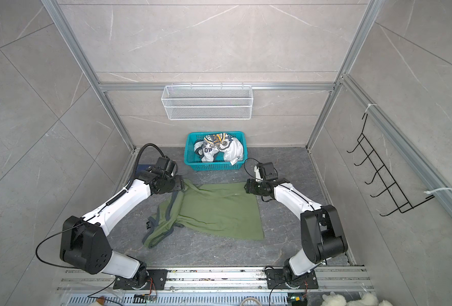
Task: Fold and stack tank tops
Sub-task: Smooth out the tank top at the center of the table.
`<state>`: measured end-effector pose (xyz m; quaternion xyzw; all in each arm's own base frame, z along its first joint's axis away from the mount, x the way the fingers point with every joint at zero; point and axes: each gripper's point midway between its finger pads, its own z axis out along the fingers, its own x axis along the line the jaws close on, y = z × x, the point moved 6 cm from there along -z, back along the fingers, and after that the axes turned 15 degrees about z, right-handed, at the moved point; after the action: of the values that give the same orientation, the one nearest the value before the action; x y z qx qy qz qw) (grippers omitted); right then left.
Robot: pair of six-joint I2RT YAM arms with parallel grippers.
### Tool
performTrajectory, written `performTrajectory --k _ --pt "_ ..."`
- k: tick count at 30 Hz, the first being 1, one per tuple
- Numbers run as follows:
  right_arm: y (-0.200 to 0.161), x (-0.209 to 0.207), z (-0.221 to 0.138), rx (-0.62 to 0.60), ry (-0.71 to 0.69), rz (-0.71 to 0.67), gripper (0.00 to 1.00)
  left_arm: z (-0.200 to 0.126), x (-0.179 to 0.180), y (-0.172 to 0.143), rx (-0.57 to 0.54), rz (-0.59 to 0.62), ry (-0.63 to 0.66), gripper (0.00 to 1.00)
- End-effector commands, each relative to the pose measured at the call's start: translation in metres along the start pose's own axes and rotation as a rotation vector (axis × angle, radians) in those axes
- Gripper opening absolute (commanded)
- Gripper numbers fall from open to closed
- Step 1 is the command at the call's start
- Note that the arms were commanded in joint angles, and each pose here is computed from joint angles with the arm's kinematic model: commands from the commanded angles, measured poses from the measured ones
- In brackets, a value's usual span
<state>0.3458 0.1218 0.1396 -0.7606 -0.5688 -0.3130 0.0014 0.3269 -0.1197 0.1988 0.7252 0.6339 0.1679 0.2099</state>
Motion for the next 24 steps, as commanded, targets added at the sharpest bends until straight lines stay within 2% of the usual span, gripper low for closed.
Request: performTrajectory --k 1,4,8,12,18,24 --pt "-0.010 -0.006 0.018 0.041 0.032 0.041 0.63 0.019 -0.007 -0.004 0.031 -0.038 -0.064 0.68" --pt "-0.014 -0.006 0.027 0.061 0.061 0.062 0.61 0.035 -0.009 -0.001 0.055 -0.058 -0.067 0.61" --pt "-0.016 -0.010 0.039 0.076 0.060 0.084 0.59 0.056 -0.010 0.001 0.088 -0.110 -0.091 0.59" --pt "-0.014 -0.008 0.054 0.110 0.078 0.095 0.56 0.077 -0.007 0.000 0.130 -0.155 -0.100 0.52" --pt "-0.003 0.003 0.069 0.134 0.126 0.102 0.50 0.088 -0.004 0.013 0.104 -0.163 -0.113 0.38" --pt "0.023 0.019 0.071 0.090 0.131 0.079 0.46 0.093 0.001 0.032 0.078 -0.146 -0.115 0.28"
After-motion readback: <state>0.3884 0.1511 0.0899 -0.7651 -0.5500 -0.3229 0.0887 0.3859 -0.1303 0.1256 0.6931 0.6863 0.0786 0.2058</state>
